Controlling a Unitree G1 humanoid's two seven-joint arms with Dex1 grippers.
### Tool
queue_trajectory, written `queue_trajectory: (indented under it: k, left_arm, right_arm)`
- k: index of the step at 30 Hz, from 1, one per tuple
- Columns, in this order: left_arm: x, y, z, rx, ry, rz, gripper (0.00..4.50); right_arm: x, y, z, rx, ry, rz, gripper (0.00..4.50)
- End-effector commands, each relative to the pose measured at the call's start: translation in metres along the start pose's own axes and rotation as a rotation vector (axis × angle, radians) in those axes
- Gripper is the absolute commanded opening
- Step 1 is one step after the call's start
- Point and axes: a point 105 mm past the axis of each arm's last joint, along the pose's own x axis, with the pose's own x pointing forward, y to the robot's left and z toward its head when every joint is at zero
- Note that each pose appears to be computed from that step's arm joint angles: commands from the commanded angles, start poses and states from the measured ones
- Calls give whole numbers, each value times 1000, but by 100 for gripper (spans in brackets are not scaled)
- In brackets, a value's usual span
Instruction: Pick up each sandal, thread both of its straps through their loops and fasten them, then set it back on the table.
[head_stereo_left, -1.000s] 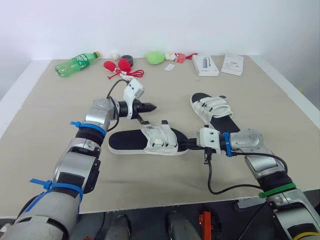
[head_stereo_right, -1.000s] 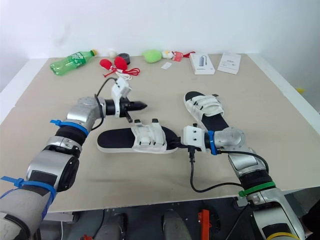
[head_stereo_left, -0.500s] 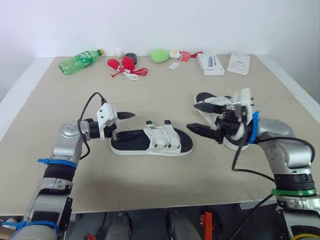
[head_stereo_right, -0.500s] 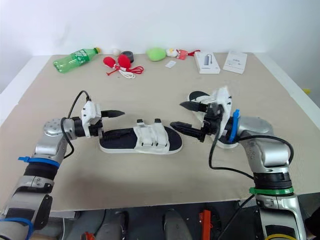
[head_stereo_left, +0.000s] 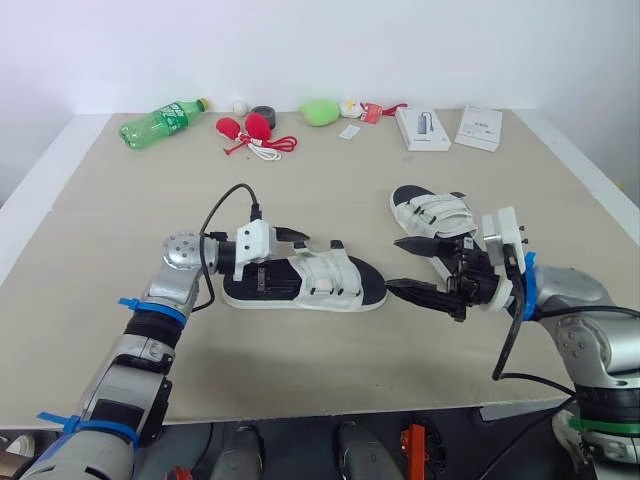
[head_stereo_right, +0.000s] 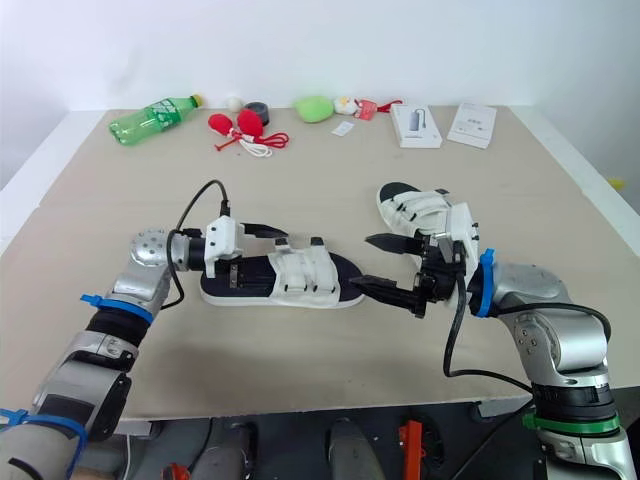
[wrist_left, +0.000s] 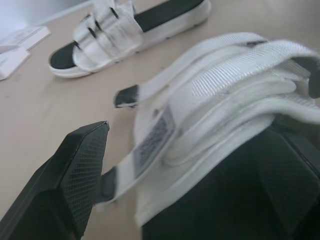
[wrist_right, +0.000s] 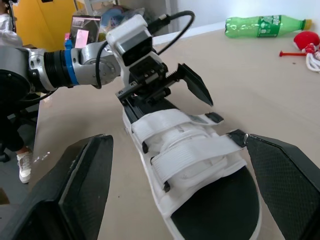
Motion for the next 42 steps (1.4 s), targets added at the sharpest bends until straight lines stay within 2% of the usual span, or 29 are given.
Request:
queue_trajectory:
  k: [1,3,5,6,7,8,9,11,14,17,21,23,25,30,32,42]
  left_arm:
    - [7,6,5,32,2,-9,421]
    - [10,8,2,5,9,-5,358]
    - [13,14,3,-22,0,32,267]
    - [14,15,3,-27,-2,41,207]
    - [14,17,3,-25,0,49,184]
    - [13,17,2,-21,6,54,127]
    - [12,18,1,-22,13,59,101]
    - [11,20,0,-29,21,75,13]
    - [7,35,-1,-39,38,188,4]
    - [-12,70,-2,-55,106,447,4]
    - [-44,103,-16,-243,223,745,4]
    - [-70,121,-17,-292,279,979,4]
    - [-84,125,-17,-358,310,1117,4]
    - [-88,114,-22,-475,367,1322,4]
    - [-87,105,-28,-486,424,1345,4]
    - [-74,78,-21,-316,528,1232,4]
  right_arm:
    - [4,13,7,-64,-14,50,450]
    - [5,14,5,-76,-6,49,450]
    - [5,12,3,-86,0,42,450]
    - [6,11,2,-89,0,37,450]
    - [6,11,2,-90,-1,34,450]
    - [6,10,2,-93,-2,31,450]
    - [6,9,2,-96,-4,28,450]
    - [7,8,1,-102,-5,25,450]
    - [8,5,-1,-110,-3,19,450]
    - [9,1,-2,-134,4,-6,450]
    - [9,-17,1,-153,-27,-110,450]
    - [12,-26,0,-166,-34,-157,450]
    - [15,-31,-2,-179,-29,-176,450]
    - [22,-37,-5,-200,-15,-170,450]
    - [25,-38,-6,-205,-15,-169,450]
    - [24,-46,-8,-210,-7,-179,450]
